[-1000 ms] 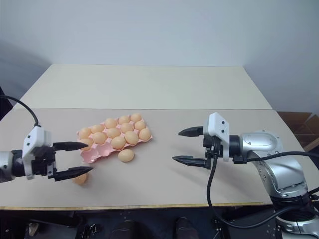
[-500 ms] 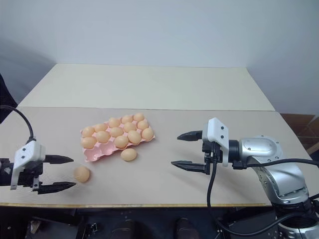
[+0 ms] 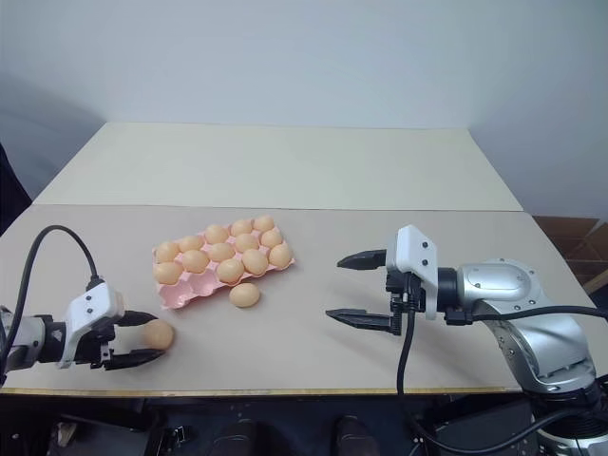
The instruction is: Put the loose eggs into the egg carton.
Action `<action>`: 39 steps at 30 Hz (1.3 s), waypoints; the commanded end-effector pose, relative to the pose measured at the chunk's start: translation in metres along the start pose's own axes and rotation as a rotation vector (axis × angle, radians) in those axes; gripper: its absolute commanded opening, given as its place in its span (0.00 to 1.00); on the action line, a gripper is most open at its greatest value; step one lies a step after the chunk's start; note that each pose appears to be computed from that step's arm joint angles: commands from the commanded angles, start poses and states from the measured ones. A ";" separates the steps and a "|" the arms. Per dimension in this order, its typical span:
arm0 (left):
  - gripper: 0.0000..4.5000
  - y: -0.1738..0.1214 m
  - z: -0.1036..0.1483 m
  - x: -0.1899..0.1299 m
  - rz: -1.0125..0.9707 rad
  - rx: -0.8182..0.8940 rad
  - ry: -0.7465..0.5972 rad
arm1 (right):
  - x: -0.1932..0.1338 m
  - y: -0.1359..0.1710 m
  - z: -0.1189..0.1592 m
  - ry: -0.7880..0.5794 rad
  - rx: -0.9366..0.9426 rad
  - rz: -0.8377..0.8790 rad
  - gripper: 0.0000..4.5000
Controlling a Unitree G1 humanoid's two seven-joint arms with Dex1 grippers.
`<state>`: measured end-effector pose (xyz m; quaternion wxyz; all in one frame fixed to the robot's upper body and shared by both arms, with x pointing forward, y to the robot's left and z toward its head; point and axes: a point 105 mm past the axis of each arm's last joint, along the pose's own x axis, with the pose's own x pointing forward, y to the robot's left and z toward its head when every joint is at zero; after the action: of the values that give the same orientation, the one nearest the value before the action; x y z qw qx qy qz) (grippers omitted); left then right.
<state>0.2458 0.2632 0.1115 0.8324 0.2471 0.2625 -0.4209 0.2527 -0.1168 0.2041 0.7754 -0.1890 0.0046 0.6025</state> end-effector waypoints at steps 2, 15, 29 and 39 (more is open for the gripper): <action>0.52 0.004 0.002 -0.002 0.025 0.015 0.010 | -0.004 0.000 0.009 -0.009 -0.036 -0.011 1.00; 0.48 0.005 0.061 -0.044 0.012 -0.008 -0.298 | -0.005 -0.003 0.010 -0.014 -0.038 -0.026 1.00; 0.62 0.034 0.089 0.025 0.078 0.044 -0.268 | -0.003 -0.001 0.013 -0.019 -0.043 -0.034 1.00; 0.99 0.044 0.087 0.016 0.122 0.049 -0.261 | -0.004 -0.001 0.013 -0.020 -0.041 -0.048 1.00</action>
<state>0.3101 0.2168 0.1564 0.8727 0.2068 0.1531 -0.4150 0.2530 -0.1159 0.2073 0.7864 -0.1889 -0.0022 0.5881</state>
